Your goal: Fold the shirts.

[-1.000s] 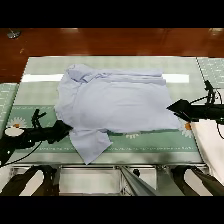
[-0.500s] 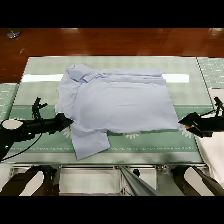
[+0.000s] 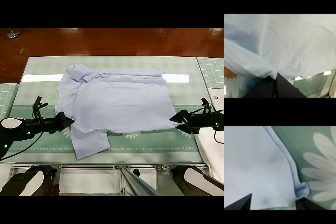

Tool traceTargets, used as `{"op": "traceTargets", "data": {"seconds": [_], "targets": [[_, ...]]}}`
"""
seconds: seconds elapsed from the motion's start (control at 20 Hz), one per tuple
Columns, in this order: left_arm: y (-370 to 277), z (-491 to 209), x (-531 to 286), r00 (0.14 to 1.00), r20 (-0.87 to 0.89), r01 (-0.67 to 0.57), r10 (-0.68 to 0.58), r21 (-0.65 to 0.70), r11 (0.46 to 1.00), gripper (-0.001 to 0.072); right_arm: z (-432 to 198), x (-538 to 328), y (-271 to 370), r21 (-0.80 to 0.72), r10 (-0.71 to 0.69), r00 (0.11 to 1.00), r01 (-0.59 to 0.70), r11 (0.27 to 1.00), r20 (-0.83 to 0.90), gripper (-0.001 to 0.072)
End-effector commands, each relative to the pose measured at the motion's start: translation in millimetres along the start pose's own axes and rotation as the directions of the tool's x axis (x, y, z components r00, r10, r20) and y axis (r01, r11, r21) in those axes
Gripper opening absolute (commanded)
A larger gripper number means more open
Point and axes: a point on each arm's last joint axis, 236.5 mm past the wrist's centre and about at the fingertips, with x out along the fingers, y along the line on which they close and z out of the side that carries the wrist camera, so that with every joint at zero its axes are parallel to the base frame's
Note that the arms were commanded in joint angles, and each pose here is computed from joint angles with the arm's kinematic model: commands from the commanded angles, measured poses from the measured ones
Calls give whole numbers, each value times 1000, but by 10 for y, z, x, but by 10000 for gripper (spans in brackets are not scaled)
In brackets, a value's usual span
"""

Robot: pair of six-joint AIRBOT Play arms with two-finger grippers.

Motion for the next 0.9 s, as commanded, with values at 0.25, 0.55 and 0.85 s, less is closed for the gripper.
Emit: {"op": "traceTargets", "data": {"seconds": [0.25,0.55,0.85], "targets": [[-279,316,-162,997,66,29,-33,68,997,23,386,-73,761,-280,55,998,-44,959,32,20],[-2479,1442,-1873,852,412,34,-322,570,821,22,1007,-2212,2756,-686,354,842,25,728,406,19],[-3569,1169,-3805,607,709,-402,-360,664,630,21,-58,-4366,3674,-804,617,549,191,564,564,19]]}}
